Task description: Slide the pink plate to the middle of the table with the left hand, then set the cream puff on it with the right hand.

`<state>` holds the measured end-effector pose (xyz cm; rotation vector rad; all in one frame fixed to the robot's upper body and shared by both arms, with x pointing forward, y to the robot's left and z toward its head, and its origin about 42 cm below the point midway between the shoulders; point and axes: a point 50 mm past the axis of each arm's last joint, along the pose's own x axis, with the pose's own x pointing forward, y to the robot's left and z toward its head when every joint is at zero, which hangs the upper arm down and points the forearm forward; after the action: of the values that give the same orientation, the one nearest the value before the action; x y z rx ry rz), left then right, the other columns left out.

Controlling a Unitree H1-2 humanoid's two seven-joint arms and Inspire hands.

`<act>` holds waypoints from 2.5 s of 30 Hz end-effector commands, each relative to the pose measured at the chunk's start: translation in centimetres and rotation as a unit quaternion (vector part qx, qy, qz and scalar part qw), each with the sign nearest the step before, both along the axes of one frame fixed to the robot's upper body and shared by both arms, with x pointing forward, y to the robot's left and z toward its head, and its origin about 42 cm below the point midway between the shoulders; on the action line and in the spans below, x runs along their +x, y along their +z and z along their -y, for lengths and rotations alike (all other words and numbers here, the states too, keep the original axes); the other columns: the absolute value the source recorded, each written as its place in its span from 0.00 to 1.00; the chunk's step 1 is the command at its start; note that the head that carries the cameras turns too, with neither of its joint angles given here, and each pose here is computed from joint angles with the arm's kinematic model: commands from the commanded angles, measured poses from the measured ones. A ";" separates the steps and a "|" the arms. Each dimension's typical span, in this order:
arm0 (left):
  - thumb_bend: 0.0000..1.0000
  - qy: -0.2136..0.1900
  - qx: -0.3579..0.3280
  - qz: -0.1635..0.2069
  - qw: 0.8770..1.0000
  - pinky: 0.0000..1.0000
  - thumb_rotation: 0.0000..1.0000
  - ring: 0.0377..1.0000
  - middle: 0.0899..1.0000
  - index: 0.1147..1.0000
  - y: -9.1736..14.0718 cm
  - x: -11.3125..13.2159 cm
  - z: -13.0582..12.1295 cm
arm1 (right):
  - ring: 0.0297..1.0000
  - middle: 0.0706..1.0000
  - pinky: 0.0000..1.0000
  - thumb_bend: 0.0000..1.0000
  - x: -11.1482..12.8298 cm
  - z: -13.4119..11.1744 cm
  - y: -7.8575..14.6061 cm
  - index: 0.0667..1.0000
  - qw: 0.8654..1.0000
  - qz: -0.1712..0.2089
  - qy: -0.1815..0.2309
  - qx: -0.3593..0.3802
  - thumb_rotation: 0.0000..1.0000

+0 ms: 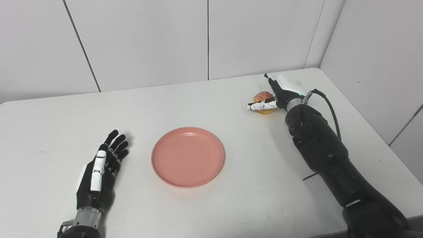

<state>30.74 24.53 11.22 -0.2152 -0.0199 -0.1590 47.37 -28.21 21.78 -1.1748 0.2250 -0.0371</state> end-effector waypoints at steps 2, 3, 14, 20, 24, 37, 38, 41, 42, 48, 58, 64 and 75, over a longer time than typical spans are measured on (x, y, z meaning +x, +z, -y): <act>0.40 0.004 -0.002 -0.040 0.999 0.92 0.88 0.90 0.89 0.86 -1.5 -1.3 0.0 | 0.88 0.94 0.76 0.96 1.6 -0.7 3.5 0.95 0.998 0.053 0.012 -0.010 0.53; 0.40 0.005 -0.002 -0.040 0.999 0.92 0.88 0.90 0.89 0.86 -1.5 -1.3 0.0 | 0.88 0.94 0.75 0.96 1.7 -0.7 3.5 0.94 0.998 0.053 0.012 -0.010 0.53; 0.40 0.005 -0.001 -0.042 0.999 0.93 0.89 0.90 0.89 0.86 -1.6 -1.4 -0.1 | 0.85 0.92 0.71 0.93 2.3 -0.9 3.0 0.94 0.999 0.047 0.012 0.001 0.46; 0.40 0.006 -0.004 -0.042 0.999 0.93 0.88 0.90 0.89 0.86 -1.6 -1.4 -0.1 | 0.80 0.91 0.62 0.92 2.6 -0.8 2.6 0.93 0.999 0.049 0.008 0.021 0.39; 0.40 0.007 -0.004 -0.044 0.999 0.93 0.88 0.90 0.89 0.86 -1.7 -1.4 -0.1 | 0.82 0.91 0.64 0.91 2.7 -0.8 2.4 0.93 0.998 0.053 0.006 0.027 0.37; 0.40 0.006 -0.003 -0.041 0.999 0.93 0.89 0.90 0.89 0.86 -1.4 -1.5 0.0 | 0.49 0.66 0.37 0.88 2.8 -0.3 2.2 0.84 0.997 0.061 -0.016 0.053 0.24; 0.40 0.007 -0.003 -0.040 0.999 0.92 0.90 0.90 0.89 0.86 -1.3 -1.6 0.0 | 0.43 0.58 0.33 0.87 2.8 -0.3 2.2 0.82 0.997 0.060 -0.019 0.051 0.23; 0.39 0.007 -0.005 -0.040 0.999 0.92 0.89 0.90 0.88 0.85 -1.3 -1.6 0.1 | 0.36 0.45 0.30 0.83 2.8 -0.1 2.0 0.70 0.998 0.051 -0.022 0.034 0.25; 0.39 0.007 -0.008 -0.041 0.999 0.92 0.89 0.90 0.88 0.85 -1.3 -1.6 0.1 | 0.36 0.44 0.31 0.80 2.9 0.0 1.8 0.65 0.998 0.046 -0.022 0.030 0.24; 0.40 0.004 -0.009 -0.041 0.999 0.92 0.89 0.90 0.89 0.85 -1.3 -1.6 0.1 | 0.38 0.43 0.35 0.68 3.2 0.3 0.9 0.50 1.000 0.009 -0.023 0.015 0.21; 0.40 0.005 -0.008 -0.042 0.999 0.92 0.88 0.90 0.88 0.85 -1.2 -1.7 0.2 | 0.36 0.42 0.32 0.51 3.1 0.5 0.7 0.45 1.000 -0.003 -0.015 0.003 0.14; 0.39 0.005 -0.007 -0.041 0.999 0.92 0.88 0.89 0.88 0.85 -1.2 -1.8 0.3 | 0.37 0.43 0.31 0.51 2.5 0.6 1.5 0.45 1.000 0.019 -0.006 0.015 0.14; 0.39 0.006 -0.009 -0.038 0.999 0.91 0.86 0.88 0.87 0.84 -1.2 -1.7 0.9 | 0.37 0.42 0.32 0.51 0.6 -0.8 6.7 0.45 0.996 0.077 0.040 0.028 0.14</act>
<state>29.76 23.96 11.25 -0.2326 -0.0099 -0.1532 47.68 -27.31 25.02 -1.1060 0.1274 -0.0048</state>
